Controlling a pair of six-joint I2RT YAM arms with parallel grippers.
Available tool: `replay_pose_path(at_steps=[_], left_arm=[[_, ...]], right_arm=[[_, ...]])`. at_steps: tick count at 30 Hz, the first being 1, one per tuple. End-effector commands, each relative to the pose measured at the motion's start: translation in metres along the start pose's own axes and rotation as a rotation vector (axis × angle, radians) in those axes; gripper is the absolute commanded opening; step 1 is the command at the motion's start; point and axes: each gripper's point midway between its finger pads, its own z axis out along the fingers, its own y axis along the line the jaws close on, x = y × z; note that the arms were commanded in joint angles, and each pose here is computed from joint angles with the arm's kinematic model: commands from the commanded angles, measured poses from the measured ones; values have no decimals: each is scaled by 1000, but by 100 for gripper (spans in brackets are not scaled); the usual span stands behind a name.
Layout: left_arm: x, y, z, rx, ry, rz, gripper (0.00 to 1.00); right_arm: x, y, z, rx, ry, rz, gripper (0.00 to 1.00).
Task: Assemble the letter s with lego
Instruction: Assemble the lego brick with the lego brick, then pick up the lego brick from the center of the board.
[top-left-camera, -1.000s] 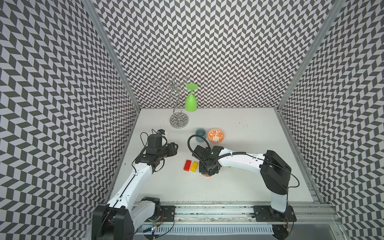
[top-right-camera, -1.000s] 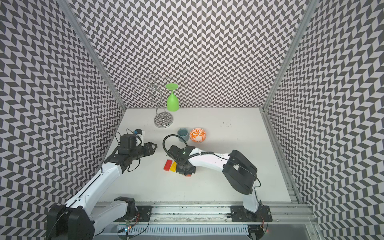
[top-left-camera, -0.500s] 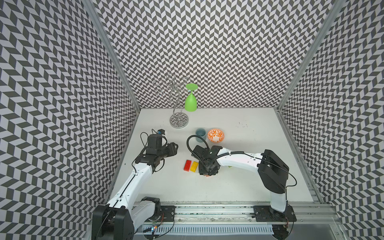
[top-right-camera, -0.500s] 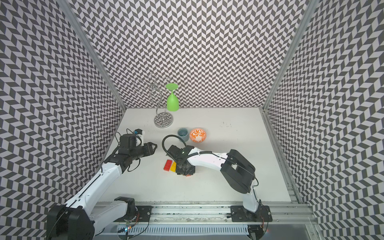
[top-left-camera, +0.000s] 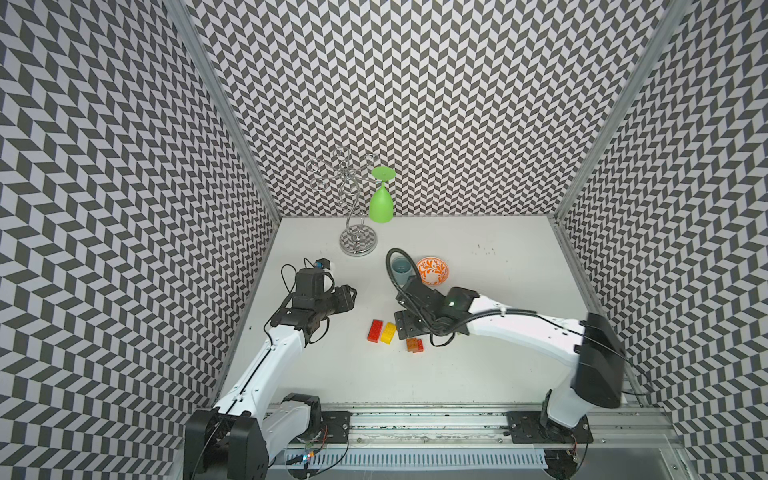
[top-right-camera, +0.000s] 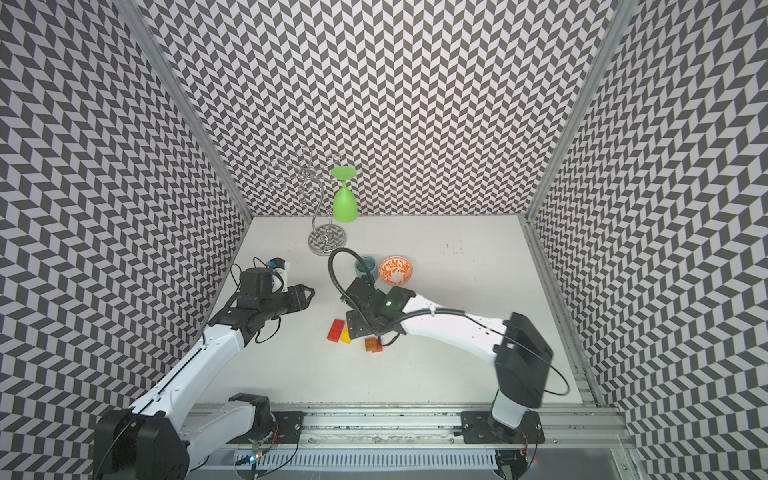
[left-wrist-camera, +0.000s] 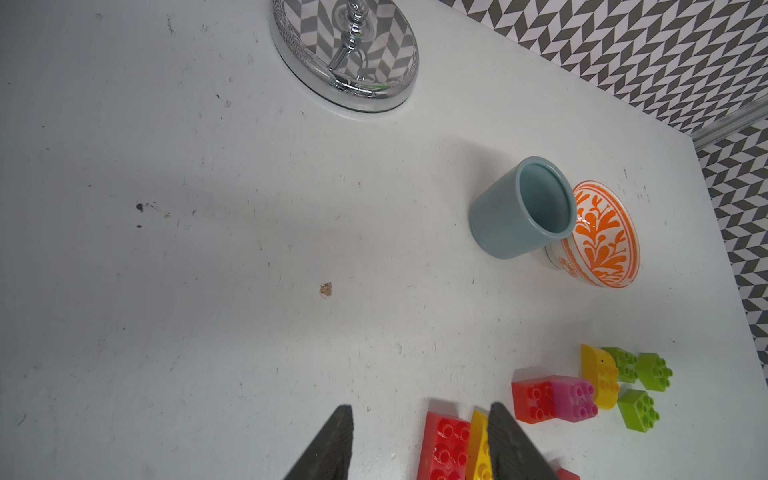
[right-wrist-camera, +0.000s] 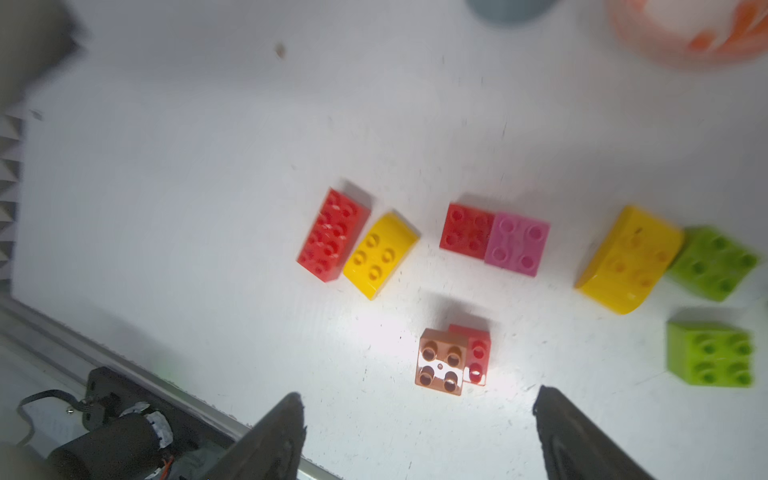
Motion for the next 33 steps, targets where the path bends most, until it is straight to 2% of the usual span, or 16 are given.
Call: replay_pose_path(at_steps=[1, 3, 5, 8, 11, 14, 16, 23, 33], left_arm=[[-2, -1, 2, 15, -6, 3, 54], [-2, -1, 3, 17, -3, 3, 54], [-2, -1, 3, 21, -3, 0, 54], [-3, -1, 3, 28, -5, -5, 54], [-3, 0, 4, 31, -3, -9, 54], [-2, 0, 4, 30, -2, -9, 54], [-2, 0, 4, 31, -3, -9, 54], [-2, 0, 3, 33, -2, -9, 54], [-1, 0, 5, 35, 4, -10, 54]], right_arm=[[-39, -13, -36, 48, -300, -365, 80], [-35, -11, -39, 49, -331, -626, 78], [-26, -12, -37, 68, -298, -886, 78], [15, -15, -23, 1, -121, -1250, 73], [35, -20, -10, -34, -58, -1397, 69], [44, -17, 5, -70, -36, -1442, 60], [51, -12, 16, -111, -12, -1450, 57], [68, 0, 43, -272, 34, -1411, 60], [70, -13, 63, -322, 80, -1363, 68]])
